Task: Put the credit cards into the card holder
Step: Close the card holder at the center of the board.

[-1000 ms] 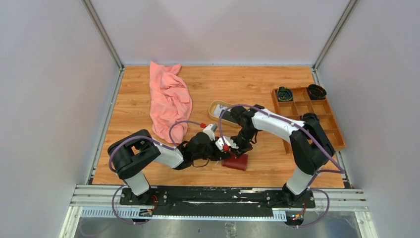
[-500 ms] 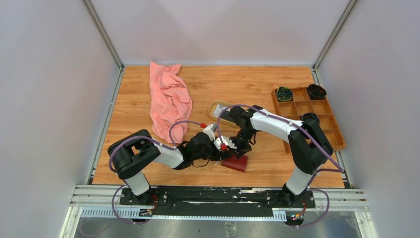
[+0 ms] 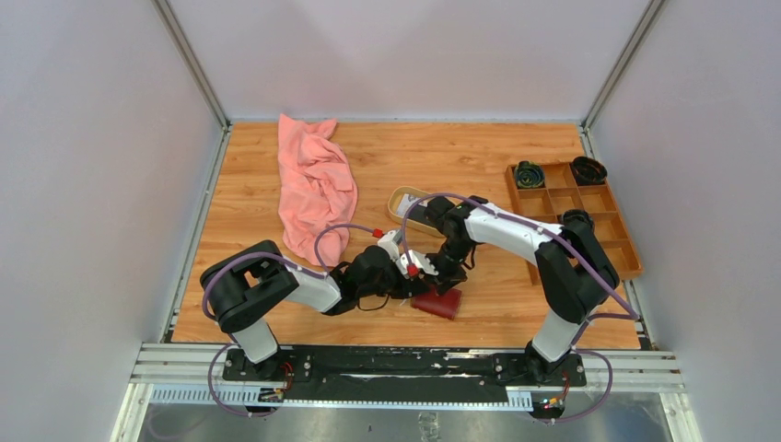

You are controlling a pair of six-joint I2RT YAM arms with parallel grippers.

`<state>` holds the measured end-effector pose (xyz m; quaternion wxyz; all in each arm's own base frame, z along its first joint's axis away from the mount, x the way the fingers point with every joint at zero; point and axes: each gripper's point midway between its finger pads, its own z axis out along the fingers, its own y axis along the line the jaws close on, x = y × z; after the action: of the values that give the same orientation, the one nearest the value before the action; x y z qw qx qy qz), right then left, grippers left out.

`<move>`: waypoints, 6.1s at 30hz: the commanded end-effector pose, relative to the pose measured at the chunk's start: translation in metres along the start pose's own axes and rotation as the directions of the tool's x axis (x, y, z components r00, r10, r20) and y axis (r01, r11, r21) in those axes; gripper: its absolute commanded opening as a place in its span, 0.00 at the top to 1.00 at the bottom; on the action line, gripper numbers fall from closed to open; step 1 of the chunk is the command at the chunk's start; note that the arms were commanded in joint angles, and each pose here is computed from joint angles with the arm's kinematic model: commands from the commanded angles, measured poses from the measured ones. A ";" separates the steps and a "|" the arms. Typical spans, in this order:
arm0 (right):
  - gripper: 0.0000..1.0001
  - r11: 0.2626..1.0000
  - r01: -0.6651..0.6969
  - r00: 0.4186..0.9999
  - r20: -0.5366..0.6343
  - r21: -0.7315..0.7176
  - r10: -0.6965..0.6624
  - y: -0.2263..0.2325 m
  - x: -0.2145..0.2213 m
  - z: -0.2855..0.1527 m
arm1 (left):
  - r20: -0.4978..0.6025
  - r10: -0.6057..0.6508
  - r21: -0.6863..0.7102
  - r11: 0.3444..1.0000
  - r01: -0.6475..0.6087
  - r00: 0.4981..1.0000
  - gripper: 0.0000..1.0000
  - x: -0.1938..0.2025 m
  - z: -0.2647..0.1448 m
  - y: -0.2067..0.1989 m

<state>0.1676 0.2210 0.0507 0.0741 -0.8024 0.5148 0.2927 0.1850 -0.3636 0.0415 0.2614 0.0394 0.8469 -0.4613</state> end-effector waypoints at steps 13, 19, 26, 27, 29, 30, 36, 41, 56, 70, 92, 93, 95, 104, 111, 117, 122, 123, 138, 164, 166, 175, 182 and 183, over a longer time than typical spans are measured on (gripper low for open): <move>1.00 0.996 -0.067 0.998 -0.002 -0.067 0.067 0.010 -0.001 0.024 | -0.034 0.029 -0.119 0.992 -0.033 0.999 0.95 0.015 -0.004 0.036; 1.00 0.995 -0.087 0.996 -0.005 -0.052 0.087 0.004 -0.002 0.024 | -0.038 0.030 -0.121 0.992 -0.035 0.999 0.95 0.017 -0.004 0.037; 1.00 0.992 -0.113 0.994 -0.013 -0.058 0.112 0.000 0.000 0.026 | -0.037 0.034 -0.118 0.992 -0.038 0.999 0.95 0.016 -0.005 0.036; 1.00 0.992 -0.115 0.993 -0.013 -0.058 0.114 0.000 0.000 0.025 | -0.037 0.035 -0.118 0.992 -0.039 0.999 0.95 0.017 -0.005 0.036; 1.00 0.992 -0.114 0.993 -0.014 -0.058 0.114 0.000 0.000 0.025 | -0.034 0.037 -0.112 0.993 -0.041 0.999 0.93 0.015 -0.006 0.034; 1.00 0.992 -0.114 0.993 -0.014 -0.058 0.113 0.001 0.000 0.025 | -0.030 0.037 -0.106 0.994 -0.040 0.999 0.90 0.014 -0.006 0.032; 1.00 0.991 -0.117 0.993 -0.016 -0.061 0.117 0.002 0.001 0.025 | 0.010 0.035 -0.070 0.997 -0.034 0.999 0.81 0.004 -0.014 0.018; 1.00 0.990 -0.123 0.992 -0.016 -0.064 0.122 0.002 0.002 0.025 | 0.029 0.035 -0.029 0.999 -0.035 0.999 0.79 -0.003 -0.021 0.004; 1.00 0.985 -0.152 0.988 0.003 -0.078 0.153 -0.002 -0.005 0.024 | 0.040 0.028 0.015 0.999 -0.029 0.999 0.80 -0.004 -0.019 -0.007; 1.00 0.944 -0.289 0.956 -0.002 -0.157 0.292 -0.012 0.006 0.028 | 0.042 0.029 0.009 1.000 -0.029 0.999 0.82 -0.001 -0.020 0.000; 1.00 0.870 -0.446 0.895 -0.097 -0.210 0.436 -0.012 0.028 0.043 | 0.041 0.029 0.011 1.000 -0.029 0.999 0.83 0.002 -0.021 0.003; 1.00 0.869 -0.448 0.894 -0.095 -0.210 0.438 -0.012 0.027 0.042 | 0.040 0.029 0.013 0.999 -0.029 0.999 0.83 0.002 -0.020 0.003; 1.00 0.865 -0.457 0.889 -0.095 -0.208 0.447 -0.014 0.026 0.042 | 0.039 0.029 0.013 0.999 -0.029 0.999 0.84 0.003 -0.020 0.003; 1.00 0.827 -0.512 0.859 -0.130 -0.233 0.496 -0.015 0.030 0.049 | 0.061 0.030 0.013 0.999 -0.030 0.998 0.84 0.000 -0.025 0.004; 1.00 0.790 -0.560 0.829 -0.153 -0.252 0.538 -0.016 0.035 0.053 | 0.069 0.030 0.020 0.999 -0.031 0.997 0.84 0.000 -0.027 0.004; 1.00 0.756 -0.601 0.798 -0.136 -0.260 0.587 -0.024 0.036 0.050 | 0.073 0.036 0.020 0.999 -0.038 0.997 0.84 0.000 -0.030 0.005; 1.00 0.731 -0.627 0.777 -0.140 -0.270 0.614 -0.029 0.036 0.050 | 0.073 0.038 0.020 0.999 -0.039 0.997 0.84 0.001 -0.031 0.005; 1.00 0.724 -0.634 0.771 -0.143 -0.272 0.621 -0.030 0.036 0.051 | 0.075 0.039 0.020 0.999 -0.040 0.996 0.84 0.001 -0.032 0.005; 1.00 0.679 -0.691 0.718 -0.127 -0.249 0.684 -0.041 0.025 0.059 | 0.068 0.062 0.044 0.997 -0.065 0.996 0.84 0.004 -0.042 0.002; 1.00 0.692 -0.687 0.724 -0.132 -0.224 0.677 -0.040 0.024 0.063 | 0.012 0.004 -0.044 0.999 -0.003 1.000 0.74 0.015 -0.020 0.000; 1.00 0.692 -0.687 0.724 -0.130 -0.224 0.677 -0.041 0.024 0.063 | -0.007 -0.002 -0.053 0.999 0.002 1.000 0.75 0.020 -0.017 0.002; 1.00 0.691 -0.686 0.725 -0.127 -0.229 0.677 -0.039 0.022 0.063 | -0.069 0.021 -0.184 0.982 -0.033 0.997 0.90 0.034 -0.016 0.030; 1.00 0.695 -0.682 0.728 -0.111 -0.230 0.677 -0.040 0.018 0.060 | -0.084 0.028 -0.279 0.959 -0.051 0.996 1.00 0.041 -0.018 0.056; 1.00 0.695 -0.681 0.728 -0.106 -0.232 0.677 -0.040 0.016 0.060 | -0.085 0.028 -0.285 0.957 -0.051 0.996 1.00 0.042 -0.018 0.059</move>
<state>0.1538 0.2386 0.0360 -0.2394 -0.4769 0.7495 0.3918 0.1604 -0.3577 0.0421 0.2480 0.0396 0.8633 -0.4377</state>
